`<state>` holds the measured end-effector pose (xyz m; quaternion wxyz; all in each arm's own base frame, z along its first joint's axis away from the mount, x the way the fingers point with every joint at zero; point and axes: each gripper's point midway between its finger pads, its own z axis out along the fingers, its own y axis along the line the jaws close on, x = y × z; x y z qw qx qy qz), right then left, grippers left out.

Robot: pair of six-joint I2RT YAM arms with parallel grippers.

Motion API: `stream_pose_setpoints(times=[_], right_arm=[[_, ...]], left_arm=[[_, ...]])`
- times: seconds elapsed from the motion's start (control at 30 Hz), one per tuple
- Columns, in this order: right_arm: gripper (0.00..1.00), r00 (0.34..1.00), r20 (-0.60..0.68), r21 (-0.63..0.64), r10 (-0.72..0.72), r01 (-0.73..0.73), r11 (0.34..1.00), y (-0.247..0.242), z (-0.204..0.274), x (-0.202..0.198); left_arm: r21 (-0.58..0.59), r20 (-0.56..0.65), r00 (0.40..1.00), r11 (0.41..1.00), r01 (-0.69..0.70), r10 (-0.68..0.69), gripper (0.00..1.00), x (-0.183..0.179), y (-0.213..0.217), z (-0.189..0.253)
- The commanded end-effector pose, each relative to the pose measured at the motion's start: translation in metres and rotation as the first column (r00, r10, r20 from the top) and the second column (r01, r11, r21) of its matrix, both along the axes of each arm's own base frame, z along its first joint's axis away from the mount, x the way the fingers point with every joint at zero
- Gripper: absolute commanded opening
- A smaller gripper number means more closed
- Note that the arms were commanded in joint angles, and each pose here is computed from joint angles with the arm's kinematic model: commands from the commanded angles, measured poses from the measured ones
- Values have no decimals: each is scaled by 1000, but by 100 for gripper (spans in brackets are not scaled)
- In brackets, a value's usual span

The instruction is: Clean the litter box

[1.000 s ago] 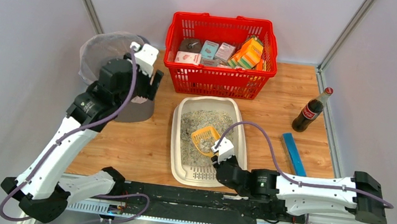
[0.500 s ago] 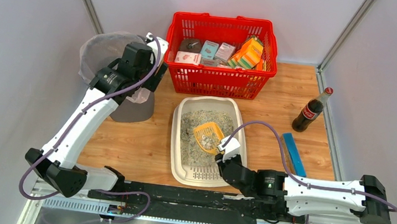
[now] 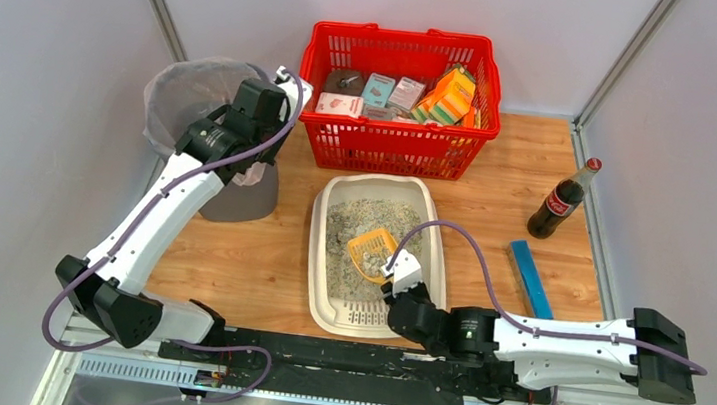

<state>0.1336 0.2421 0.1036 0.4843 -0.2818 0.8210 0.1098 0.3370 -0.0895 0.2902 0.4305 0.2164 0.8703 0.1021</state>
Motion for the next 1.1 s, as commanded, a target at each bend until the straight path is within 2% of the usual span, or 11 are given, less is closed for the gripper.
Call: stream_pose_setpoints(times=[0.0, 0.07, 0.37, 0.57, 0.73, 0.87, 1.07], right_arm=[[0, 999, 31, 52, -27, 25, 998, 15, 16, 7], [0, 999, 32, 46, -33, 32, 998, 15, 16, 8], [0, 993, 71, 66, -97, 92, 994, 2, 28, 15], [0, 987, 74, 93, -143, 136, 986, -10, 27, 17], [0, 985, 77, 89, -152, 145, 985, -14, 25, 18], [0, 985, 82, 81, -153, 146, 986, -14, 25, 18], [0, 984, 86, 85, -153, 146, 986, -10, 30, 20]], left_arm=[[-13, -9, 1000, 1000, -29, 28, 8, -8, 5, 8], [-42, 0, 1000, 999, -29, 29, 0, -12, 4, 16], [-191, -15, 997, 979, 68, -72, 0, -46, -13, 37], [-300, -71, 988, 948, 110, -137, 0, -75, -26, 42], [-321, -68, 989, 941, 106, -134, 0, -90, -21, 54], [-427, -63, 974, 888, 172, -218, 0, -103, -42, 61], [-522, -85, 950, 825, 215, -301, 0, -105, -70, 55]])
